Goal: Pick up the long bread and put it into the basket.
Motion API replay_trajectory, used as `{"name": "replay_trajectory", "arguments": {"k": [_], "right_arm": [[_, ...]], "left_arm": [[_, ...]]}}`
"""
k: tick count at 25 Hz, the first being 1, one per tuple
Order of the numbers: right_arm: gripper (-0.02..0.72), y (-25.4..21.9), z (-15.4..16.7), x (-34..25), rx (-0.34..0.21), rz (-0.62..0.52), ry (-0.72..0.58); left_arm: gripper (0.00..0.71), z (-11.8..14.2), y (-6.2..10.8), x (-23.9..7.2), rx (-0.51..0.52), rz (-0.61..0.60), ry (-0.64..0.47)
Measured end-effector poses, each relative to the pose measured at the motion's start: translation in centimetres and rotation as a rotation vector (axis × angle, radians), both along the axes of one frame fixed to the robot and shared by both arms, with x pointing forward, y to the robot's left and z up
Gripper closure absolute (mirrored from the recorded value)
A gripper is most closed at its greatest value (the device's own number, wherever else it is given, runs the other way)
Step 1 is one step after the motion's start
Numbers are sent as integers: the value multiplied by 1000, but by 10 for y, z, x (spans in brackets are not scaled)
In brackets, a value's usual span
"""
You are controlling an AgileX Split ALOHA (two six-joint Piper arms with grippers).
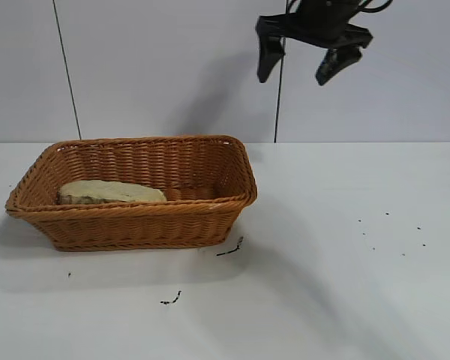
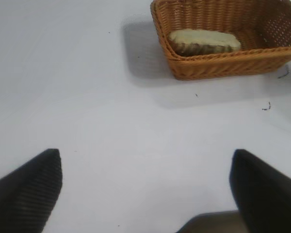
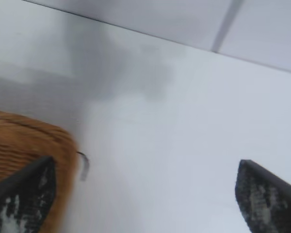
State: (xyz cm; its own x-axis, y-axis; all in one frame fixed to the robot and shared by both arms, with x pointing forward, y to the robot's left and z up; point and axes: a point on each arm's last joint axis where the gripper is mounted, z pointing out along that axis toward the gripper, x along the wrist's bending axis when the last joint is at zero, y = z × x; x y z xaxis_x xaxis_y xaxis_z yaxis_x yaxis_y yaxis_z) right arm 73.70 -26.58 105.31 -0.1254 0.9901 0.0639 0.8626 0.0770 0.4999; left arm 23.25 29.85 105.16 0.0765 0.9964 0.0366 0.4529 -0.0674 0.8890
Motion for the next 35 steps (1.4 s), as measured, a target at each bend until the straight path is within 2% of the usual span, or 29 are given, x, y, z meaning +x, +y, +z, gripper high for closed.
{"name": "replay_trajectory", "arguments": {"k": [9,14,23,29,35], "right_arm": [[14,-28,26,-18,-89,-43,39],[14,-30,59,-39,-93,-48,-11],[14,-29,91,-118,-87,-42,23],[14,-30,77,-206,-90,-38,123],[14,-30,56,-295,-91,-36,154]], "left_arm": [[18,0,0,0,0,0,0],[18,0,0,0,0,0,0],[18,0,0,0,0,0,0],[18,0,0,0,0,0,0],[18,0,0,0,0,0,0]]}}
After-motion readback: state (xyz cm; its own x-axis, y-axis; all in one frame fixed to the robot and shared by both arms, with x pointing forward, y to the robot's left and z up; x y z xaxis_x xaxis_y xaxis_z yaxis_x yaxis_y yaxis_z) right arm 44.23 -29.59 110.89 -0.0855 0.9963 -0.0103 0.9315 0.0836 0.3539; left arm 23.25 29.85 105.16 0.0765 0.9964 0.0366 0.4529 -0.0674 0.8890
